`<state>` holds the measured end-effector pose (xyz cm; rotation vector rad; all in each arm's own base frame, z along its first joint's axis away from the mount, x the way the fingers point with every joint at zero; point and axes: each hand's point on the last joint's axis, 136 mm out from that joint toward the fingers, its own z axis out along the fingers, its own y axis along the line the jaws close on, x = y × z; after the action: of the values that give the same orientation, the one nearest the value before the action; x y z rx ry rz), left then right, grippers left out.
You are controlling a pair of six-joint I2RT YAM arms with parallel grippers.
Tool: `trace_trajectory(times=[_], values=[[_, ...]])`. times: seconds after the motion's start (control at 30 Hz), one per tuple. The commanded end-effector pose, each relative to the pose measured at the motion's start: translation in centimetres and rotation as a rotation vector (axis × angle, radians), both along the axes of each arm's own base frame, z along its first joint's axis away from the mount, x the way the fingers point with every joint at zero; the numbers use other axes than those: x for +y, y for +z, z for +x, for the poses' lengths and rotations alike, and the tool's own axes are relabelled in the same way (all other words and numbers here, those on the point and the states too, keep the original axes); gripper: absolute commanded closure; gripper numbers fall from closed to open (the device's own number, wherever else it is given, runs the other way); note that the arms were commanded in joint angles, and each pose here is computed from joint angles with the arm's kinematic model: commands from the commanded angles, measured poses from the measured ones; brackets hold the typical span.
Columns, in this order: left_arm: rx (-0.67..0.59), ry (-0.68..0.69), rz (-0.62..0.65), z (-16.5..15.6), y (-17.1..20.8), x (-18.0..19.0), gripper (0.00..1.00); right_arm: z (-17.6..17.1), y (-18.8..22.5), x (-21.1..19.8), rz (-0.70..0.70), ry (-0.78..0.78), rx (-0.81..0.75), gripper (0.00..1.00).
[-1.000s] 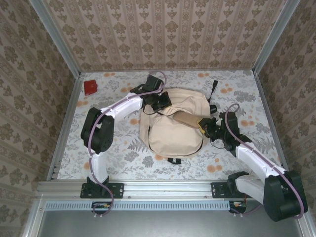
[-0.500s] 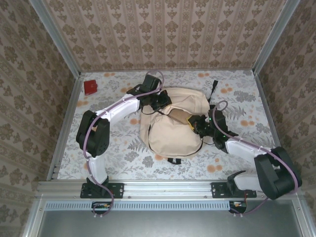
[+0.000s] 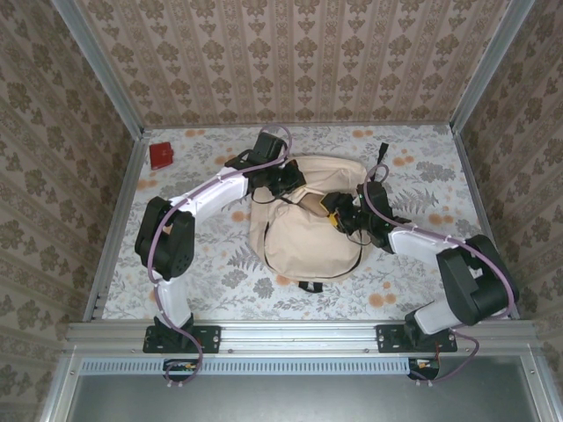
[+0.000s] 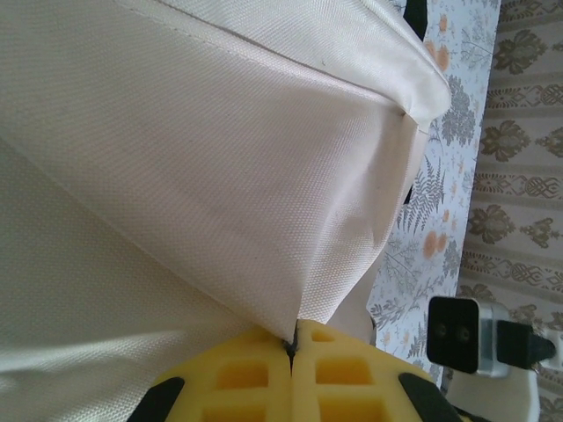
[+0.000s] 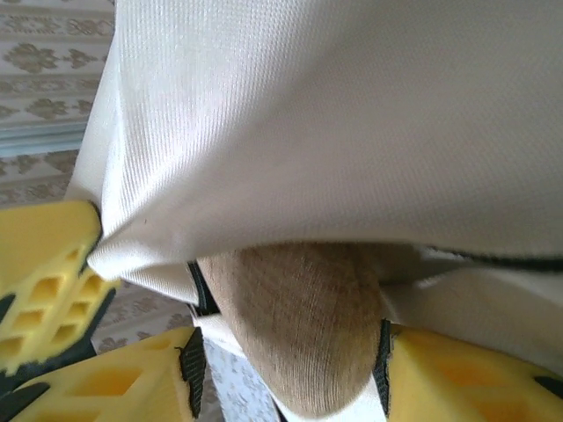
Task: Pack the student bag
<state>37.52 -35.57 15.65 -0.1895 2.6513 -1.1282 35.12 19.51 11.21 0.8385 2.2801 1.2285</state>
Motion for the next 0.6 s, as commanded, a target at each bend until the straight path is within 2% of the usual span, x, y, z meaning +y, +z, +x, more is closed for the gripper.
trace_trajectory(times=[0.0, 0.07, 0.27, 0.37, 0.57], values=[[-0.069, -0.039, -0.057, -0.3, 3.3, -0.3, 1.0, -2.4, -0.2, -1.6, -0.147, 0.048, 0.048, 0.45], [-0.067, -0.034, -0.052, -0.3, 3.2, -0.1, 1.0, -3.3, -0.2, -2.2, -0.195, 0.062, 0.061, 0.48], [-0.07, -0.026, -0.045, -0.2, 3.1, 0.4, 1.0, -4.0, 0.8, -0.8, -0.235, 0.127, 0.038, 0.7], [-0.072, -0.025, -0.044, -0.3, 3.2, 0.5, 1.0, -3.5, 1.0, 0.2, -0.246, 0.156, 0.032, 0.75], [-0.075, -0.024, -0.041, -0.3, 3.4, 0.9, 1.0, -2.1, -0.1, 1.8, -0.25, 0.2, 0.054, 0.79]])
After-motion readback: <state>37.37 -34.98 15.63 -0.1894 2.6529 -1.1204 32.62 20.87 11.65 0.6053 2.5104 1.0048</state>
